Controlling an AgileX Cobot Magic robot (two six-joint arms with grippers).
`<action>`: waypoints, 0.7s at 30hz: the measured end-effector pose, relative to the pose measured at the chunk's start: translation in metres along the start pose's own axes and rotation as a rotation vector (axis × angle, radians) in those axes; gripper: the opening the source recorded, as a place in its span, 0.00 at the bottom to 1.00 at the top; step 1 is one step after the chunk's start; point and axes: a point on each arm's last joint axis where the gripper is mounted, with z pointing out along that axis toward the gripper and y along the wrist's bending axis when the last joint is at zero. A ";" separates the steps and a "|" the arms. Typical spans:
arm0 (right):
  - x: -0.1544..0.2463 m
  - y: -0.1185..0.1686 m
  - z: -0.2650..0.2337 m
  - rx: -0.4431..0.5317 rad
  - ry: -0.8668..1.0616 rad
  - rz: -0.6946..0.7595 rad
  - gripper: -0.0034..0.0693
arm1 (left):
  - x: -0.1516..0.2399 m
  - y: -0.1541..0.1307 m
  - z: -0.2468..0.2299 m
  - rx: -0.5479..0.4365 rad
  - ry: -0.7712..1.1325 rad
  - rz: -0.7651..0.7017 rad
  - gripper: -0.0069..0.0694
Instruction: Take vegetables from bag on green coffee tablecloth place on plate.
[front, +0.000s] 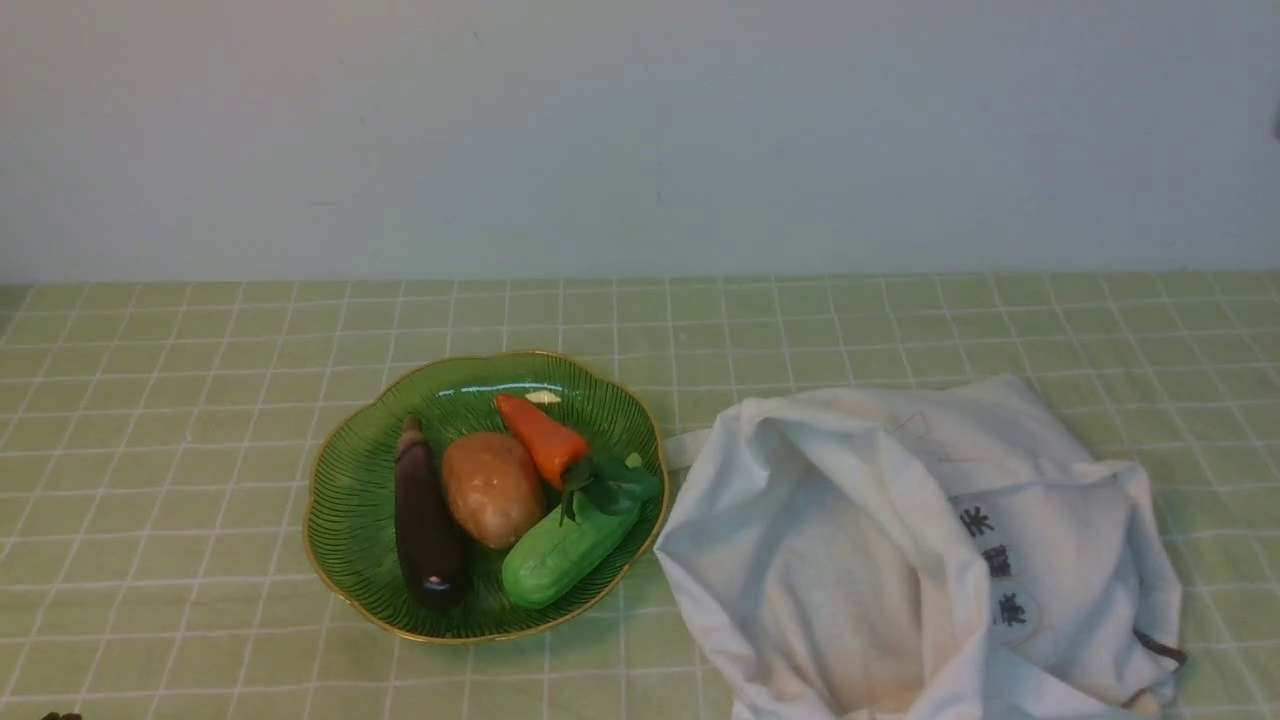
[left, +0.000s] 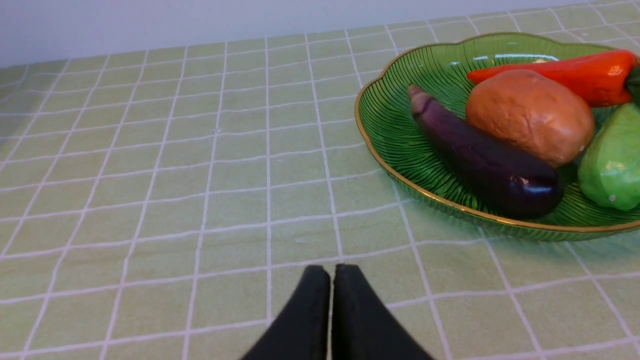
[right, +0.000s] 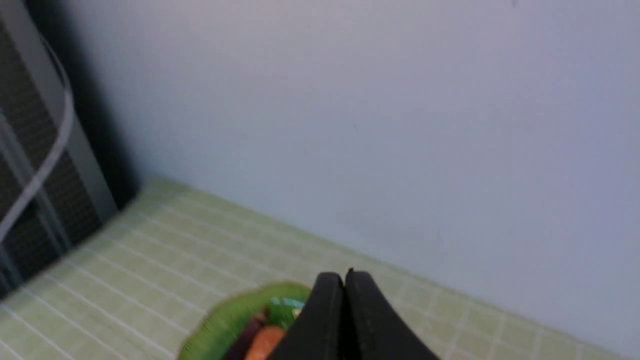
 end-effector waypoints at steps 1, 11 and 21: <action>0.005 -0.001 -0.012 -0.017 -0.051 0.009 0.02 | 0.000 0.000 0.000 0.000 0.000 0.000 0.08; 0.065 -0.015 -0.085 -0.073 -0.281 0.071 0.02 | 0.000 0.000 0.000 0.000 0.000 0.000 0.08; 0.089 -0.017 -0.099 -0.112 -0.304 0.172 0.02 | 0.000 0.000 0.000 0.000 0.000 0.000 0.08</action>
